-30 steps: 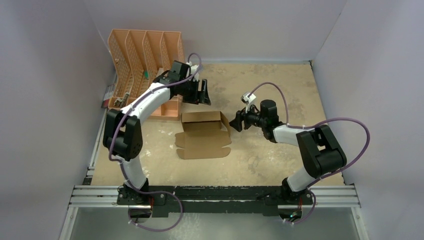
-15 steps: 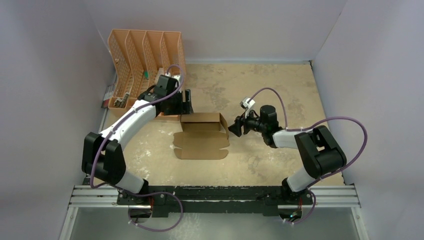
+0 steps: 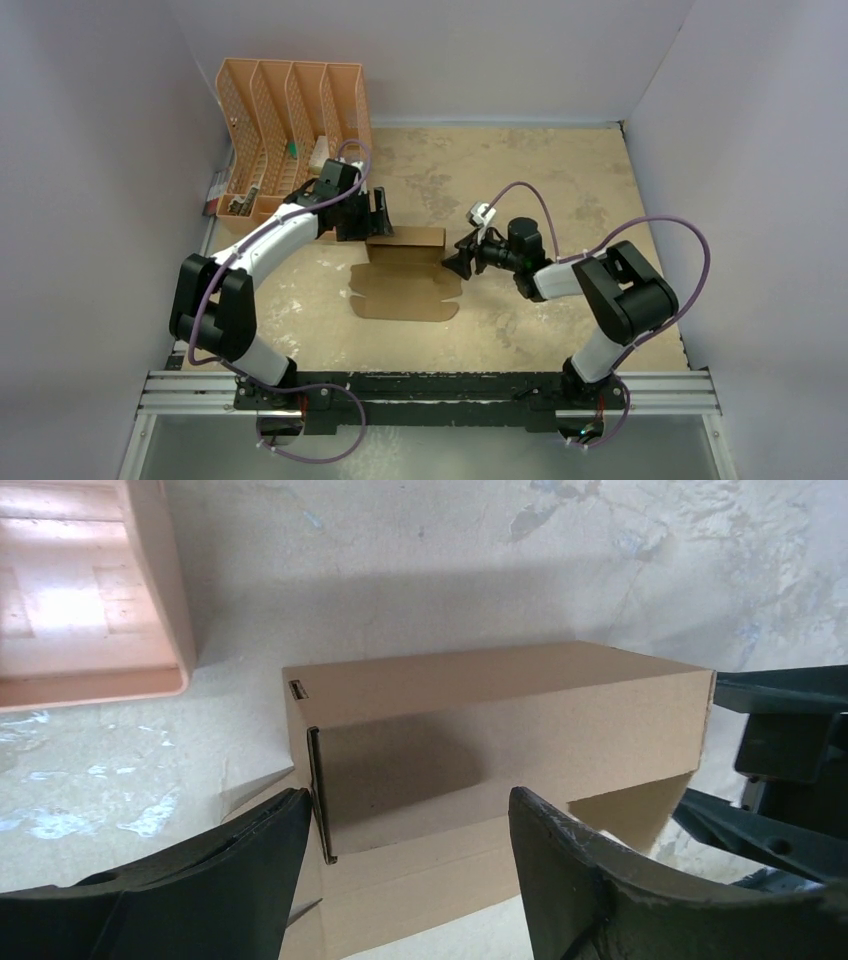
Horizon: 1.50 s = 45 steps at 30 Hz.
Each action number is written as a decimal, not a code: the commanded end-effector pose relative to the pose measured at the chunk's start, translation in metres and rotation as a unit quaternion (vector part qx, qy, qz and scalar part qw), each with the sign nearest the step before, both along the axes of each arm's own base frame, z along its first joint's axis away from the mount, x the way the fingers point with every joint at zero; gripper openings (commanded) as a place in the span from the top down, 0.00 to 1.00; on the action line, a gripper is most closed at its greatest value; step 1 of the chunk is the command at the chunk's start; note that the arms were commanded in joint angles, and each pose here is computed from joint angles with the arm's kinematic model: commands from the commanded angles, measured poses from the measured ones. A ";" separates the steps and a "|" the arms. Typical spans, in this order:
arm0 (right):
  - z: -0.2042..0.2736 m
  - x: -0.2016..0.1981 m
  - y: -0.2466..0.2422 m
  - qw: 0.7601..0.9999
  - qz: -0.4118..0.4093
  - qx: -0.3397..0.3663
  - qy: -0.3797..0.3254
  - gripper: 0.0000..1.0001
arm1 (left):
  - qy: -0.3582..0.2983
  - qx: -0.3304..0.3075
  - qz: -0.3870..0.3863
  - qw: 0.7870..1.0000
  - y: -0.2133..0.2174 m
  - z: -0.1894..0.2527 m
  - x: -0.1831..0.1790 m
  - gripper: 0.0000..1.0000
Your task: Fold the paper box
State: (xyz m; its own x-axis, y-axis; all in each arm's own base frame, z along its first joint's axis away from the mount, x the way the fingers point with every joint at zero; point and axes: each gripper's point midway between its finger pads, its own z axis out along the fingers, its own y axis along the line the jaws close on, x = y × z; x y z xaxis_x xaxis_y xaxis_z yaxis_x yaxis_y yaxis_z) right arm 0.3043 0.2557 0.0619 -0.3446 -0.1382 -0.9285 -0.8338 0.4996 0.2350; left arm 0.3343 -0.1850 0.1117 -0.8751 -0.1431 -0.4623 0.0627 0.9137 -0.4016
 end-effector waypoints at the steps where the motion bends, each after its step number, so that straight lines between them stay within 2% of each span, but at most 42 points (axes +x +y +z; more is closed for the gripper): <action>1: 0.020 0.014 0.012 0.997 -0.012 0.015 -0.069 0.35 | -0.004 -0.045 -0.010 0.999 -0.014 0.011 -0.002 0.28; 13: 0.038 0.043 0.011 0.978 -0.108 0.004 -0.179 0.42 | 0.016 -0.066 -0.025 0.997 -0.017 0.012 -0.021 0.30; 18: 0.034 0.050 0.013 0.975 -0.116 -0.002 -0.191 0.50 | 0.027 -0.069 -0.038 0.997 -0.020 0.010 -0.026 0.31; 21: 0.030 0.051 0.016 0.975 -0.109 0.000 -0.191 0.52 | 0.028 -0.056 -0.046 0.997 -0.016 0.012 -0.027 0.31; 26: 0.030 0.047 0.019 0.977 -0.099 0.007 -0.187 0.47 | -0.025 0.036 -0.043 0.998 0.012 0.045 -0.003 0.30; 32: 0.042 0.033 0.019 0.983 -0.067 0.008 -0.168 0.35 | -0.100 0.087 -0.039 0.990 0.027 0.097 0.033 0.28; 39: 0.070 0.033 -0.017 0.990 -0.049 0.006 -0.133 0.31 | -0.115 0.049 -0.071 0.990 0.001 0.095 0.063 0.28; 45: 0.083 0.048 -0.059 0.991 -0.078 -0.015 -0.108 0.31 | -0.075 0.010 -0.118 0.990 -0.023 0.064 0.064 0.28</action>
State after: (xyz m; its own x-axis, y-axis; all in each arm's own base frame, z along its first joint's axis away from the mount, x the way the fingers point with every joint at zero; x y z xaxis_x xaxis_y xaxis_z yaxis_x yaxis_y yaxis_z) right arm 0.3512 0.2108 0.1361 -0.1153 -0.1063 -0.9876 -0.7638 0.6452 0.0197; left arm 0.3909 -0.1897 0.1701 -0.8195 0.0390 -0.5718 0.2490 0.9228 -0.2939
